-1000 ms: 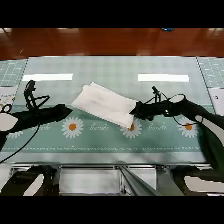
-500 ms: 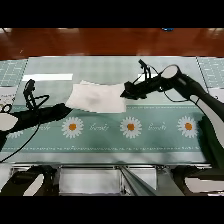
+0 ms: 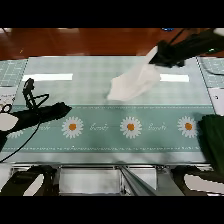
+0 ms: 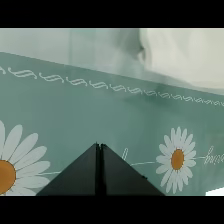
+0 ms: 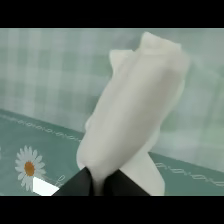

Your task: Fold the shirts.

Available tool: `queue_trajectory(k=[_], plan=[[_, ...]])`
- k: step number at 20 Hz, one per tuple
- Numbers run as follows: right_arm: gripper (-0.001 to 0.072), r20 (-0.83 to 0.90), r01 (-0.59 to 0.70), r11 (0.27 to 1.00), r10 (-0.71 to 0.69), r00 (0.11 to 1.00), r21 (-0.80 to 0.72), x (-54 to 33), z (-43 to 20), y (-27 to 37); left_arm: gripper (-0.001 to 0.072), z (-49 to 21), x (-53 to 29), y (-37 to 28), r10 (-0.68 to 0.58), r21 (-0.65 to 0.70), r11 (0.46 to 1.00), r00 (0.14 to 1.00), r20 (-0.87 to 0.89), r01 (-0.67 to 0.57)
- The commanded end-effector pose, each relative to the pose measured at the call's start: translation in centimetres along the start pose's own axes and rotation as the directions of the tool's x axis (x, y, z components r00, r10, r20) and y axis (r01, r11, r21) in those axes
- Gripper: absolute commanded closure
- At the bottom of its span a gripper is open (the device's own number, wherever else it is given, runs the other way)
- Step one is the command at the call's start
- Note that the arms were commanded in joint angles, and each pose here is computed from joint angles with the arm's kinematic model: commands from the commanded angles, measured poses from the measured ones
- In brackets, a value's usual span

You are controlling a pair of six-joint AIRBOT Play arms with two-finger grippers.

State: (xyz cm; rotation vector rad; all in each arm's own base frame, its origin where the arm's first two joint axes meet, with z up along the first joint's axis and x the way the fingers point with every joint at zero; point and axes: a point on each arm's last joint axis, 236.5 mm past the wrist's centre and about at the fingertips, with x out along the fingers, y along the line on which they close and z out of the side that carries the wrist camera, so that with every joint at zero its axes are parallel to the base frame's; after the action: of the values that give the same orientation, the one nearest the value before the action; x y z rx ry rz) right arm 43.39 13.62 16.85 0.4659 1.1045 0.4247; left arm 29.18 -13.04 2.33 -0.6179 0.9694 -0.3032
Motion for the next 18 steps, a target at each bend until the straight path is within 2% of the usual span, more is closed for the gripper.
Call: queue_trajectory(k=[1, 5, 7, 9, 13, 15, 18], plan=[[0.0682, 0.072, 0.094, 0.992, -0.101, 0.992, 0.088, -8.8, 1.1, -4.0, 0.0693, 0.3, 0.0, 0.0, 0.001, 0.001, 1.0, 1.0, 0.014, -0.001], [0.0683, 0.16, 0.144, 0.96, -0.186, 0.97, 0.24, -16.9, 0.4, -9.3, 0.066, 1.2, 0.0, 0.1, 0.003, -0.039, 0.999, 0.999, 0.052, -0.001], [0.0683, 0.116, 0.226, 0.918, -0.276, 0.954, 0.327, -20.2, -2.5, -12.8, 0.066, 1.8, -0.1, 0.1, 0.004, -0.039, 0.999, 0.997, 0.077, -0.001], [0.0684, 0.072, 0.354, 0.822, -0.427, 0.901, 0.446, -23.8, -5.5, -17.0, 0.0681, 2.0, -0.1, 0.1, 0.005, -0.032, 0.999, 0.996, 0.086, -0.002], [0.0684, 0.039, 0.397, 0.698, -0.519, 0.854, 0.596, -27.3, -10.5, -21.8, 0.0693, 1.9, -0.1, 0.1, 0.005, -0.025, 1.0, 0.997, 0.082, -0.002], [0.0684, -0.018, 0.427, 0.61, -0.56, 0.828, 0.667, -28.3, -14.5, -23.7, 0.0693, 1.9, -0.1, 0.1, 0.005, -0.025, 1.0, 0.997, 0.082, -0.003], [0.0683, -0.182, 0.511, 0.378, -0.639, 0.748, 0.772, -30.2, -22.3, -26.4, 0.0694, 1.9, -0.1, 0.1, 0.004, -0.026, 1.0, 0.997, 0.082, -0.002]])
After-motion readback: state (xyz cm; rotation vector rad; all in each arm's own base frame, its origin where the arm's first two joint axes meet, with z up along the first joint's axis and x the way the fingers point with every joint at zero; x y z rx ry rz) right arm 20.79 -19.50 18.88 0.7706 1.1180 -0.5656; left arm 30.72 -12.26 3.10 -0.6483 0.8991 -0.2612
